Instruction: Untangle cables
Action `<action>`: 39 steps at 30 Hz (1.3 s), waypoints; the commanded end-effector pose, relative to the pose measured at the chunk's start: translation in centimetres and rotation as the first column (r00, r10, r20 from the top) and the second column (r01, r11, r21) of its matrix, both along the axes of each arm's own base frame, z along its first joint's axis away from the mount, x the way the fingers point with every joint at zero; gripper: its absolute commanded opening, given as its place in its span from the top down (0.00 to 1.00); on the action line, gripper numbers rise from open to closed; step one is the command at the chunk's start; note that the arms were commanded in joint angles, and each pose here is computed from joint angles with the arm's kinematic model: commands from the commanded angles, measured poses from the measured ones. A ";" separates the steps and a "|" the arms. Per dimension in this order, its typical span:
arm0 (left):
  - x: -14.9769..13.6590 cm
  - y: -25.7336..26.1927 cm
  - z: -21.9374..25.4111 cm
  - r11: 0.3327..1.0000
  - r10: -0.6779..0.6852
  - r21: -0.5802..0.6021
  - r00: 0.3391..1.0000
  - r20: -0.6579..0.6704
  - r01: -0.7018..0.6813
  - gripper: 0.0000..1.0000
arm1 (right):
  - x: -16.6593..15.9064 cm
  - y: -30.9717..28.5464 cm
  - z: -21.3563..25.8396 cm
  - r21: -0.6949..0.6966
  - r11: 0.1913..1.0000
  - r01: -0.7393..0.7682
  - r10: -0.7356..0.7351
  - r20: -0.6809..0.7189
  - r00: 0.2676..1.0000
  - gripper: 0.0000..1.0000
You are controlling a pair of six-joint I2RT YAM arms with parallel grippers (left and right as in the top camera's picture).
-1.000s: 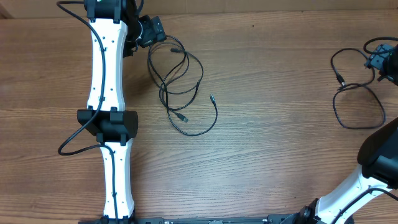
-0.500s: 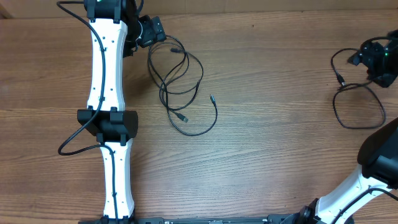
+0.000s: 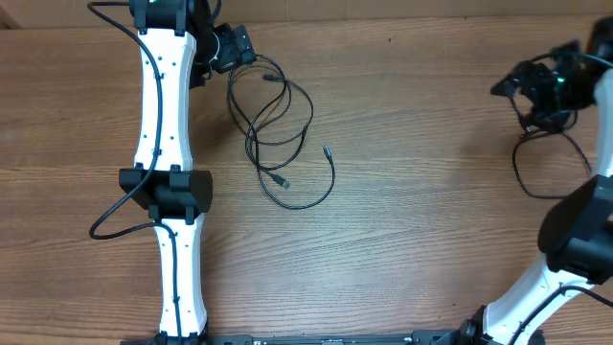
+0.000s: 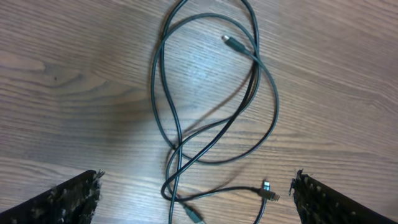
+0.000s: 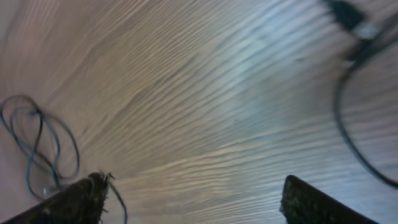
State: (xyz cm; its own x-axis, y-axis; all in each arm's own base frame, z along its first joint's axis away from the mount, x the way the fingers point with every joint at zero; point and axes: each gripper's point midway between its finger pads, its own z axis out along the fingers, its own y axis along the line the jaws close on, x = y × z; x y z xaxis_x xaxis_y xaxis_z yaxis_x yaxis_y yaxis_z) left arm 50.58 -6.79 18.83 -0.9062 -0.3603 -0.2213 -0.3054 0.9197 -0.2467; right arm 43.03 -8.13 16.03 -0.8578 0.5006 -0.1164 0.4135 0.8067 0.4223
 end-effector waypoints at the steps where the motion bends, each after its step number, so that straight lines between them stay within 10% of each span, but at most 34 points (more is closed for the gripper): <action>1: 0.2 -0.1 2.8 1.000 -0.019 0.006 0.996 0.082 0.018 0.01 | 0.4 2.8 -0.1 0.015 0.998 -0.066 0.066 0.003 0.998 0.10; 16: 0.2 0.2 2.8 0.999 -0.042 0.014 0.995 0.088 0.041 0.00 | 1.1 16.8 0.2 -0.002 0.928 -0.374 0.373 0.050 0.926 0.07; 20: -0.5 -0.2 2.0 0.998 -0.065 0.020 0.997 0.044 0.064 0.91 | 1.1 19.8 0.4 -0.011 0.902 -0.432 0.432 0.078 0.899 0.07; 21: -0.8 -0.4 1.7 0.997 -0.071 0.022 0.997 0.031 0.071 0.96 | 1.1 20.5 0.4 -0.012 0.896 -0.444 0.444 0.082 0.892 0.07; 27: -1.8 -2.7 -0.6 0.971 -0.231 0.053 0.972 -0.040 0.233 0.96 | 1.0 23.1 -0.1 -0.008 0.880 -0.475 0.474 0.087 0.876 0.05; 33: -3.8 -4.7 -4.1 0.924 -0.365 0.054 0.917 -0.161 0.378 0.32 | 0.9 23.8 -1.4 0.002 0.872 -0.489 0.488 0.059 0.871 0.05; 39: -5.3 -5.7 -7.4 0.905 -0.400 0.039 0.879 -0.259 0.423 0.38 | 0.9 23.8 -1.8 0.005 0.872 -0.489 0.488 0.052 0.871 0.05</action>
State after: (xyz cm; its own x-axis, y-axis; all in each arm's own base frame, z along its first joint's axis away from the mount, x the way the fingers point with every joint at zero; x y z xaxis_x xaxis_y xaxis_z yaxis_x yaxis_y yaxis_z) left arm 45.78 -12.46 10.94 -0.9996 0.0215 0.0159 0.0193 0.9914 -0.1293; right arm 43.95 15.38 14.36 -0.9865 0.0234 -0.1623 -0.0509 0.8971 0.4389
